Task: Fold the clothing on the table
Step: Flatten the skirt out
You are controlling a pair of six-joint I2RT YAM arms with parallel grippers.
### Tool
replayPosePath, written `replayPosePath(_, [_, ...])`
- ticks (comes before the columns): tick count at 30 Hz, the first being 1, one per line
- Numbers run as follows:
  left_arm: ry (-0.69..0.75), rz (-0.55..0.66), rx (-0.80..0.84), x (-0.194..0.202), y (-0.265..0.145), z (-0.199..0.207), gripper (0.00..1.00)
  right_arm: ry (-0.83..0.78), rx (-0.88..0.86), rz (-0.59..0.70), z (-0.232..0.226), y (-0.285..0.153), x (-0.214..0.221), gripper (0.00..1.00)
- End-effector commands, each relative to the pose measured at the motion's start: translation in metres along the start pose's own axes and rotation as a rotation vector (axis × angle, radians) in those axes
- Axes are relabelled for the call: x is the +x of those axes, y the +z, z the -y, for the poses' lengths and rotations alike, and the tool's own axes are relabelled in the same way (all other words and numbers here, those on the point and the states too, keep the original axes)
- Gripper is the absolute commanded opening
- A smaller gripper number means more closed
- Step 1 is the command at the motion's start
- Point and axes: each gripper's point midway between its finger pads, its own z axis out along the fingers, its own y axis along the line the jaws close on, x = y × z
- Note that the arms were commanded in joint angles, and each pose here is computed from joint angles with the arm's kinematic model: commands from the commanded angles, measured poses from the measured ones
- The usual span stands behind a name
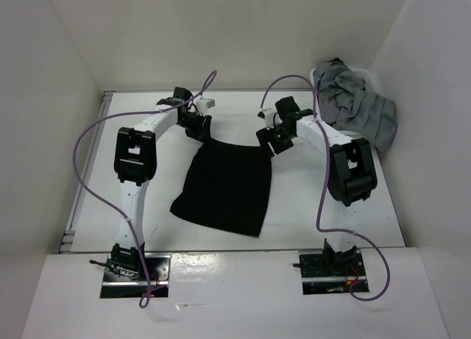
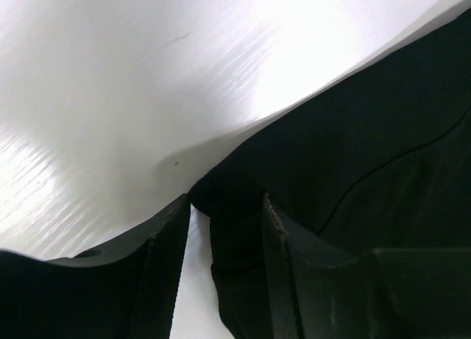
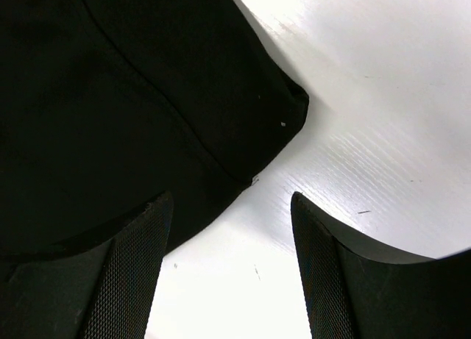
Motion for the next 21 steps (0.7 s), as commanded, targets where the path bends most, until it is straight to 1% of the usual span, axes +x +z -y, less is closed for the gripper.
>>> replayPosePath(1, [-0.007,-0.013,0.031,-0.001,0.013,0.01,0.51,0.004,0.014,0.07,0.007,0.001,-0.021,0.7])
replayPosePath(4, [-0.007,-0.013,0.031,-0.001,0.013,0.01,0.46,0.019,0.02,0.082,0.012,0.004,-0.023,0.69])
replayPosePath(5, [-0.012,-0.02,0.032,0.002,0.016,0.008,0.45,0.022,0.019,0.073,0.013,0.007,-0.021,0.67])
replayPosePath(7, [-0.014,-0.038,0.026,0.009,0.017,0.007,0.42,0.022,0.018,0.072,0.014,0.01,-0.022,0.67])
replayPosePath(8, [-0.009,-0.031,0.025,0.006,0.014,0.008,0.4,0.036,0.016,0.063,0.014,0.013,-0.02,0.65])
replayPosePath(13, [-0.009,-0.053,0.007,0.017,0.014,0.006,0.34,0.045,0.014,0.034,0.017,0.027,-0.012,0.65])
replayPosePath(15, [-0.014,-0.06,0.008,0.021,0.015,0.006,0.33,0.04,0.038,0.047,0.023,0.029,-0.014,0.64])
replayPosePath(16, [-0.009,-0.053,0.007,0.018,0.012,0.007,0.32,0.046,0.045,0.028,0.025,0.034,-0.008,0.64])
replayPosePath(18, [-0.014,-0.06,0.008,0.021,0.013,0.007,0.32,0.063,0.058,0.056,0.034,0.032,-0.013,0.64])
replayPosePath(19, [-0.009,-0.053,0.007,0.018,0.01,0.008,0.3,0.063,0.058,0.056,0.034,0.032,-0.013,0.64])
replayPosePath(21, [-0.009,-0.053,0.007,0.018,0.01,0.008,0.3,0.081,0.068,0.06,0.042,0.029,-0.011,0.64])
